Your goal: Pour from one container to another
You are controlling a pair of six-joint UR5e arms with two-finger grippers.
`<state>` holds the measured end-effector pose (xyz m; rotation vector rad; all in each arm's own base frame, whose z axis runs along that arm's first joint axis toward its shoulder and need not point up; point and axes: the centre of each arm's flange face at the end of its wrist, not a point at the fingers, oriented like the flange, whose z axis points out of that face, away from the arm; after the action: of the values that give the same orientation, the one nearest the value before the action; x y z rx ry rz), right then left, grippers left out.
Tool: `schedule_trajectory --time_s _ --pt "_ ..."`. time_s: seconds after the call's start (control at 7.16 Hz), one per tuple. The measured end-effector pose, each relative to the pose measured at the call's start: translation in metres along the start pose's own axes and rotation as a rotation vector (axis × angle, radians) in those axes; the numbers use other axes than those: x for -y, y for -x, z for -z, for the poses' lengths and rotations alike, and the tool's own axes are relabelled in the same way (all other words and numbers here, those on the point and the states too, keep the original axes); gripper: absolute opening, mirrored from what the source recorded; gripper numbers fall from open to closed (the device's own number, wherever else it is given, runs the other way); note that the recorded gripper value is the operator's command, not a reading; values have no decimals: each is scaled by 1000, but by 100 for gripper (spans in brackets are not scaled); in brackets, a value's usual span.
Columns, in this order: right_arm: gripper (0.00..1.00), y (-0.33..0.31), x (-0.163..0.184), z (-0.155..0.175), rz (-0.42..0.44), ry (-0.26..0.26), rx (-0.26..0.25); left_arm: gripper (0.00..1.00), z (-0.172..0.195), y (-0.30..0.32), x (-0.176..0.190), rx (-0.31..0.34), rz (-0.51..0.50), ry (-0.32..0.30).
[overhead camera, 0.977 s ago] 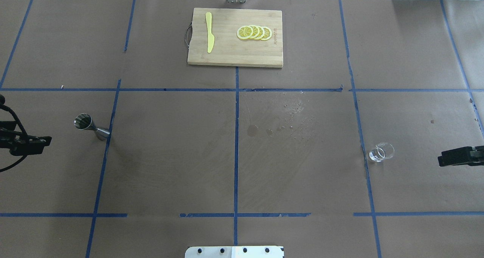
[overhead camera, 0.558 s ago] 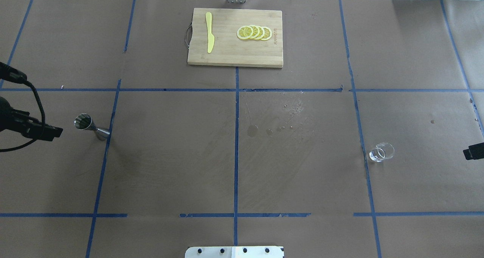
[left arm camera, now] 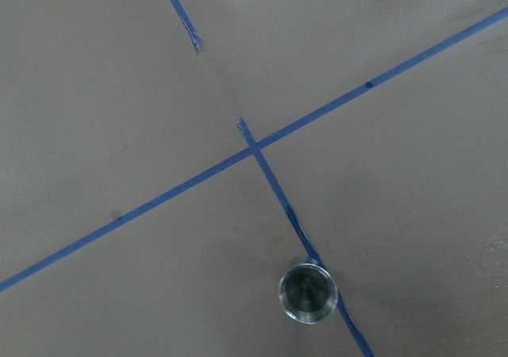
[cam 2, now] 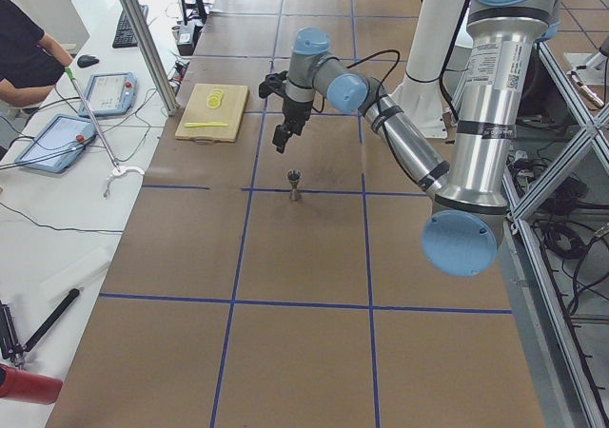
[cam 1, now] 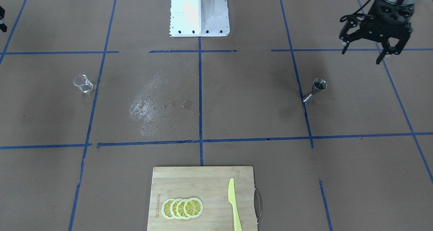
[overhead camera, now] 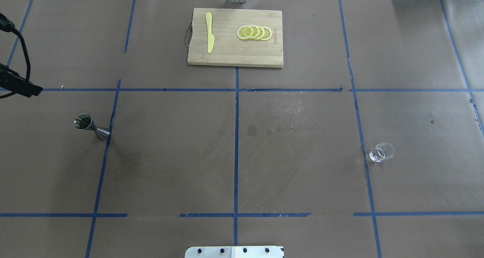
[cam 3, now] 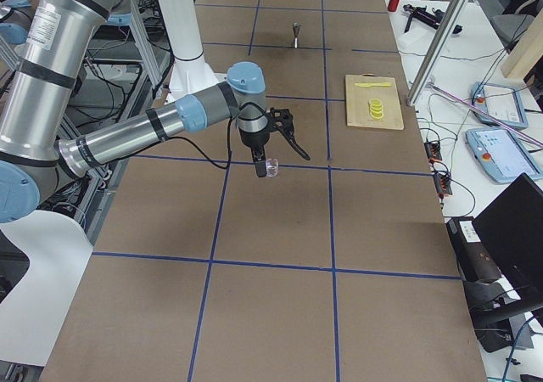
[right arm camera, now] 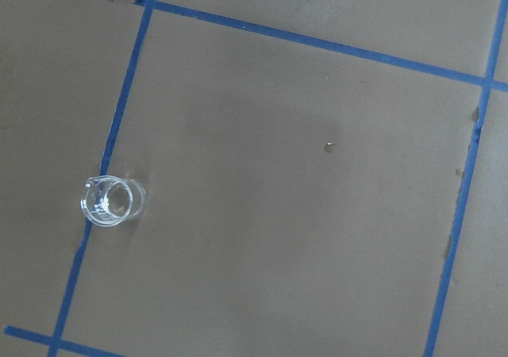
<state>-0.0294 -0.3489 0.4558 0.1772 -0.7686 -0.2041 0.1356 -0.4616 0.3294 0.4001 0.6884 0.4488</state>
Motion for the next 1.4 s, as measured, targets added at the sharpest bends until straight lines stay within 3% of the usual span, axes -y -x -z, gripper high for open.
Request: schedule_trajectory --time_s 0.42,0.7,0.98,1.4 --pt "100 -129 1 -21 37 -9 6 100 -8 159 -12 -26 -50 41" --pt "100 -187 -4 -14 -57 -18 40 100 -8 224 -40 -52 49 47" --pt "100 -198 27 15 -149 -4 66 100 -39 269 -68 -69 127 79" --pt "100 -206 30 20 -179 7 40 100 -56 301 -90 -103 194 69"
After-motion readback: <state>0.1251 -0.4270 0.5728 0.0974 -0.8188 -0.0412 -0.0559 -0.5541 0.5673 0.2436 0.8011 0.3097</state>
